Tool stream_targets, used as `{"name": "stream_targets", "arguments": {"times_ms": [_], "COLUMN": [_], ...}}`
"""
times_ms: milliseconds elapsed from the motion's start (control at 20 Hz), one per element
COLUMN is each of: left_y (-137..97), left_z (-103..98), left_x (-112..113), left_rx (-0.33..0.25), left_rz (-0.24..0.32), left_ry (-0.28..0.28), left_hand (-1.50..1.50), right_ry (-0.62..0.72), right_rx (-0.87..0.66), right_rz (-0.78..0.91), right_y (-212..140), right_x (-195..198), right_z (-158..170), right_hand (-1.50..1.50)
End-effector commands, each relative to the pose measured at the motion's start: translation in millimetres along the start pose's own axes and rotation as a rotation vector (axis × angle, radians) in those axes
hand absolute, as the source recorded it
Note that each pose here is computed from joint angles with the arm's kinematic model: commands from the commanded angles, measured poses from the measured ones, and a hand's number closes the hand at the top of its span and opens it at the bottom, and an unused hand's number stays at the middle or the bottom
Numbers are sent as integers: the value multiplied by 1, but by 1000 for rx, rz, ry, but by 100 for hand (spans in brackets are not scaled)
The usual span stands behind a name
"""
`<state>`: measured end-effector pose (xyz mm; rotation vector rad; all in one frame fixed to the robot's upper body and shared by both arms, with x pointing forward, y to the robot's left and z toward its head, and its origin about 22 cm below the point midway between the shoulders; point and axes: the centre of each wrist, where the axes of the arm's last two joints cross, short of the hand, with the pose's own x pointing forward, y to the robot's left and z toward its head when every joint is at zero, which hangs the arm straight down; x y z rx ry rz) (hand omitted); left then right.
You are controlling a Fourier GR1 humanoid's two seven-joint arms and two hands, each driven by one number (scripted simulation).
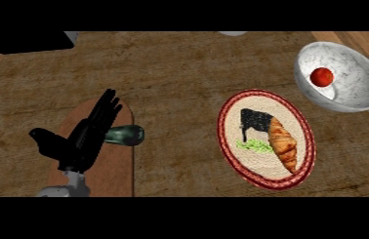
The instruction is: Pick the tomato from the placemat and place it in the bowl
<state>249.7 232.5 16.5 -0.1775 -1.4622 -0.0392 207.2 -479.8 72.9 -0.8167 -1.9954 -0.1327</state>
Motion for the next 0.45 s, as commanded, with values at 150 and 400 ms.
{"name": "stream_targets", "arguments": {"times_ms": [150,400], "left_y": [3,7], "left_z": [11,10], "left_x": [-4,-4], "left_rx": [34,42], "left_rz": [10,13], "left_ry": [8,7], "left_hand": [0,0], "right_ry": [43,142], "right_rx": [52,158], "right_rz": [-11,-13], "right_y": [-46,-90], "right_x": [20,47], "right_z": [139,224], "right_hand": [150,150]}}
